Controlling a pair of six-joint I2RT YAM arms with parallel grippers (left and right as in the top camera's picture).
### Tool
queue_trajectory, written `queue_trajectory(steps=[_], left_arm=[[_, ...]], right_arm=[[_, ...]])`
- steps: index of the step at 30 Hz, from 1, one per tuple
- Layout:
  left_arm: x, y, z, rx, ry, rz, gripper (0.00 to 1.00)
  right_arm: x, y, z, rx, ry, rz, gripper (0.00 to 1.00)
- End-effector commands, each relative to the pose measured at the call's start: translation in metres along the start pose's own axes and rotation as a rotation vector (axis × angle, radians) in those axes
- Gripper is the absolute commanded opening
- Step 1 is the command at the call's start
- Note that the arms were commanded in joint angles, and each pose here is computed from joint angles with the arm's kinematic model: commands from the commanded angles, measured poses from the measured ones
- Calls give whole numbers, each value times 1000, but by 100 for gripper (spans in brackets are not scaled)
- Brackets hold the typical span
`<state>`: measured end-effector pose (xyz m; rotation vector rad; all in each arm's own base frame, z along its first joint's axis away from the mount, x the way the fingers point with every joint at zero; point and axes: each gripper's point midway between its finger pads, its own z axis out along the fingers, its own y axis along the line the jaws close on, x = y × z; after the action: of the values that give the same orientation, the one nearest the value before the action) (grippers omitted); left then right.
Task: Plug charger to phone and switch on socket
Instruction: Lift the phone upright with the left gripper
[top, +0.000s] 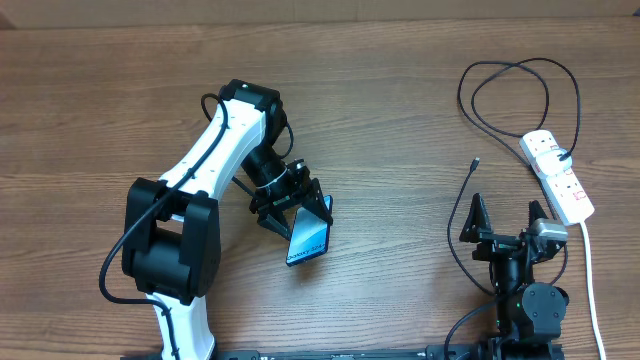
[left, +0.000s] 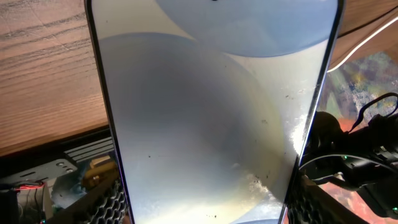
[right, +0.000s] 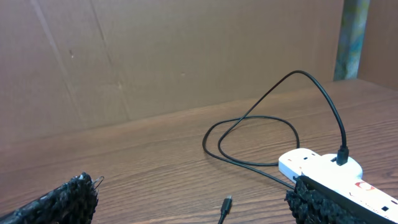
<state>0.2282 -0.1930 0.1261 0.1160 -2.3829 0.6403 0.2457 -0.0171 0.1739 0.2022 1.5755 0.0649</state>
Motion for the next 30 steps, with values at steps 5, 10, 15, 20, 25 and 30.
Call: queue_trajectory(steps=[5, 10, 15, 20, 25, 30], left_arm=[[1, -11, -5, 46, -3, 58, 49], [1, -11, -5, 43, -4, 68, 49], [1, -11, -5, 44, -4, 73, 49], [1, -11, -5, 43, -4, 74, 49], [1, -11, -5, 44, -4, 74, 49], [1, -11, -5, 44, -4, 74, 48]], right_arm=[[2, -1, 0, 0, -1, -4, 100], [2, -1, 0, 0, -1, -4, 100], [2, -1, 0, 0, -1, -4, 100], [2, -1, 0, 0, -1, -4, 100], [2, -1, 0, 0, -1, -4, 100], [2, -1, 0, 0, -1, -4, 100]])
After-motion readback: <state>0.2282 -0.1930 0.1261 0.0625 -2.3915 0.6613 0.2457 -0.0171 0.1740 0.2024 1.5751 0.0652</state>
